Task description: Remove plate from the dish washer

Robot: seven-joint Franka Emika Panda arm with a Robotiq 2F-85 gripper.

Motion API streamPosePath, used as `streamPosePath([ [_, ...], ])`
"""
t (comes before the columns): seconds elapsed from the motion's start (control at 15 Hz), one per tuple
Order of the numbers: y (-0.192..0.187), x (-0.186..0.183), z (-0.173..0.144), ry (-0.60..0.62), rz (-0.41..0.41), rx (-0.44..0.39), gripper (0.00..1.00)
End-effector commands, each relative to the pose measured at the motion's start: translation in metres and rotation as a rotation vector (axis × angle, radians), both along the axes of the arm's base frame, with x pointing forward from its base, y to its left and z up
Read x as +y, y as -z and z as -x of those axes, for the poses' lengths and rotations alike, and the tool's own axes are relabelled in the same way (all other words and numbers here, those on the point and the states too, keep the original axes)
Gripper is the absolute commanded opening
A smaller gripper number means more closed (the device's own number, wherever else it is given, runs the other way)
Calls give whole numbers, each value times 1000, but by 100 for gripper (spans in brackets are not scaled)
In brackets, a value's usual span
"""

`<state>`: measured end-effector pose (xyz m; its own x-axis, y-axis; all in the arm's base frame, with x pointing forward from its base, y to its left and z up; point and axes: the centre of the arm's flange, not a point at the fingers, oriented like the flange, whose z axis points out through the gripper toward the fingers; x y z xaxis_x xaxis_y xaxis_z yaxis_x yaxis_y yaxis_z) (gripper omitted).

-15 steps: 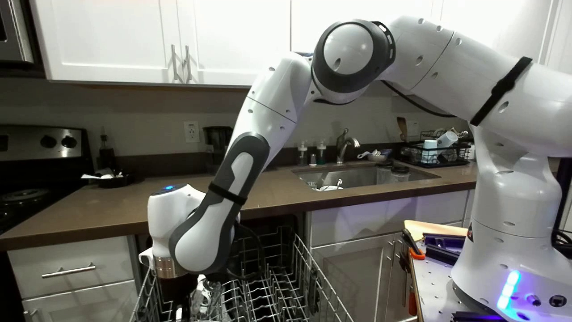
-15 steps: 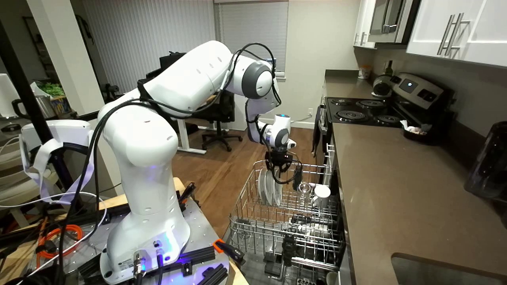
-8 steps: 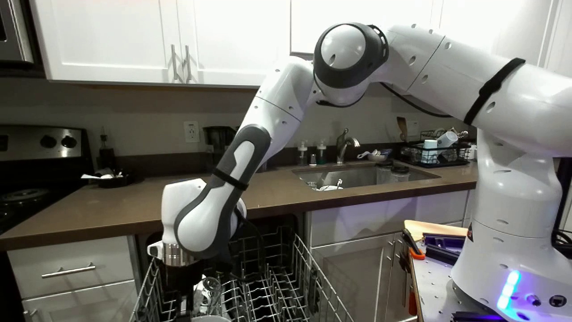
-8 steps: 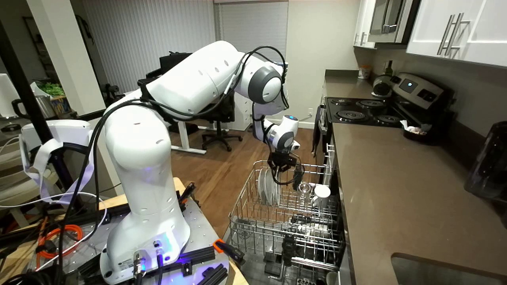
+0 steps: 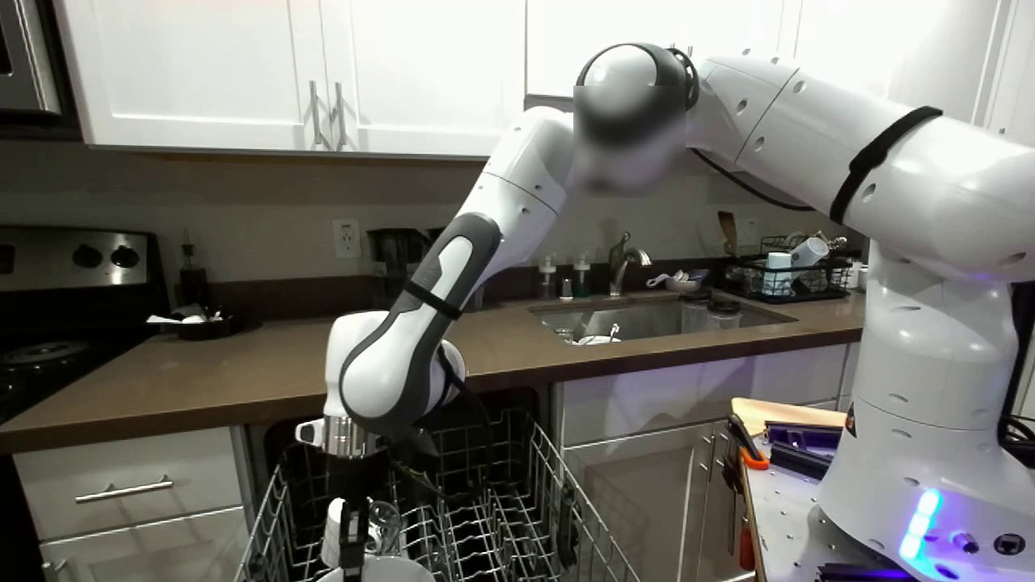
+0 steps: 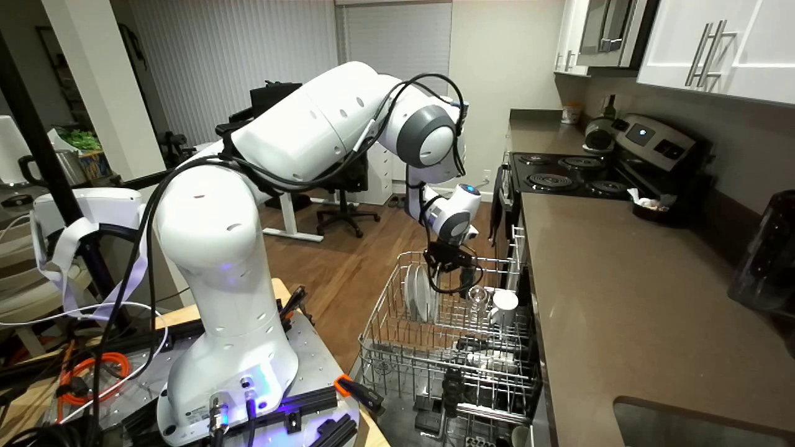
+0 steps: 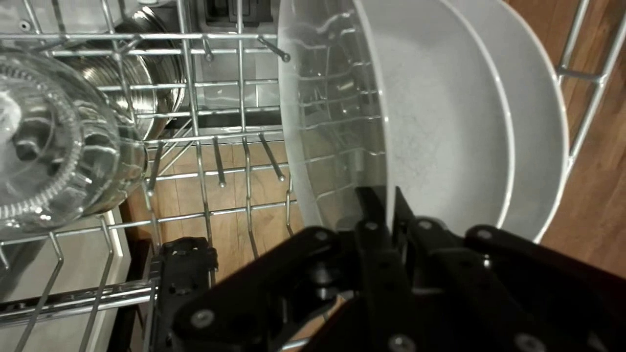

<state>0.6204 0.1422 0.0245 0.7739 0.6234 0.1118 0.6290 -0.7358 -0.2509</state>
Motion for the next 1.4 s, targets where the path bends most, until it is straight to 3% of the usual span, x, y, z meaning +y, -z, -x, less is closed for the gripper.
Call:
streamPosePath([
  [0.0,-29,-1,14,-14,-18,-15,7],
  [0.87,-109,24,46,8,32,-33,7],
  [1.33,-135,37,62,67,154,-49,7],
])
